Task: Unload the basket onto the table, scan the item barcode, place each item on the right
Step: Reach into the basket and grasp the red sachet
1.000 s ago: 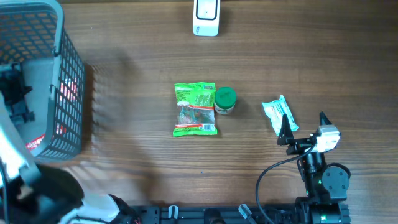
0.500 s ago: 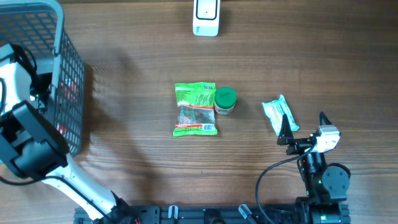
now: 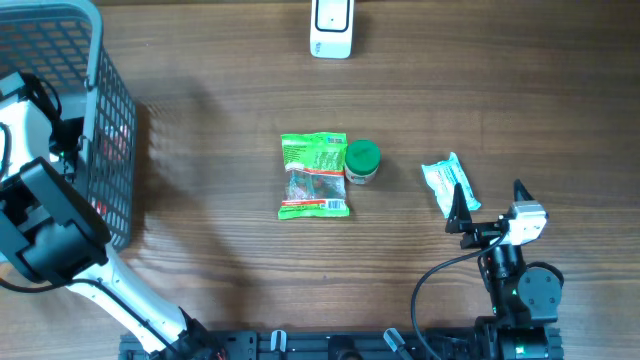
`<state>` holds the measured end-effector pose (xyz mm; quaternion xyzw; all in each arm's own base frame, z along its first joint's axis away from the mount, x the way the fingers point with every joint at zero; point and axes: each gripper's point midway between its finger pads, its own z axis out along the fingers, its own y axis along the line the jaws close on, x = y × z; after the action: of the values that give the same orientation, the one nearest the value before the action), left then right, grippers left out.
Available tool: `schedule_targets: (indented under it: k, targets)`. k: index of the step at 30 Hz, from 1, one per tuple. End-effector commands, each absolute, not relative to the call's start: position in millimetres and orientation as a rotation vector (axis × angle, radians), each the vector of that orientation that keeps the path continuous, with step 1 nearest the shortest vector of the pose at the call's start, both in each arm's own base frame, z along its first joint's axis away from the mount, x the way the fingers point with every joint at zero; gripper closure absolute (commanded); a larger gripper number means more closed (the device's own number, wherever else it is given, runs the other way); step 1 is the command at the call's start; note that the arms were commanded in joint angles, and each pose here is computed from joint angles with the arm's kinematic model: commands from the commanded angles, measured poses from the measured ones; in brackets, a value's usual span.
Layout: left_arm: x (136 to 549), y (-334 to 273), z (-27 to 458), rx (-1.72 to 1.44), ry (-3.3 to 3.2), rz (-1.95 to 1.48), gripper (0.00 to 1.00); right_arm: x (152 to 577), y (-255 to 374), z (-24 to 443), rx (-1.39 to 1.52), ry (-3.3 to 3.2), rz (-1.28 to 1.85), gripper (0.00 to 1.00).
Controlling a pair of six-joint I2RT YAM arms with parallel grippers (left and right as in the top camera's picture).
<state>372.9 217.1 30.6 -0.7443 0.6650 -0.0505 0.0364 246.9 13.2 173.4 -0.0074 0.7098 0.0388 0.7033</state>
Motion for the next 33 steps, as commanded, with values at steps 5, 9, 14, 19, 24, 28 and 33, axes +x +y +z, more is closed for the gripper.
schedule_targets:
  k: [5, 9, 14, 19, 24, 28, 33]
  targets:
    - [369, 217, 67, -2.198, 2.055, -0.267, 0.00, 247, 12, 175, -0.002, 1.571, 0.085, 0.00]
    - [371, 216, 75, -2.155, 2.071, -0.261, 0.00, 247, 12, 175, -0.002, 1.571, 0.085, 0.00]
    - [372, 215, 74, -2.151, 2.076, -0.257, 0.00, 247, 12, 175, -0.002, 1.571, 0.086, 0.00]
    - [371, 208, 68, -2.142, 2.104, -0.237, 0.08, 247, 12, 175, -0.002, 1.571, 0.085, 0.00]
    - [376, 189, 47, -2.085, 2.159, -0.198, 0.18, 247, 12, 175, -0.002, 1.571, 0.086, 0.00]
    - [374, 189, 38, -2.062, 2.164, -0.131, 0.33, 247, 12, 175, -0.002, 1.571, 0.086, 0.00]
    - [366, 206, 39, -2.086, 2.119, -0.076, 0.72, 247, 12, 175, -0.002, 1.571, 0.085, 0.00]
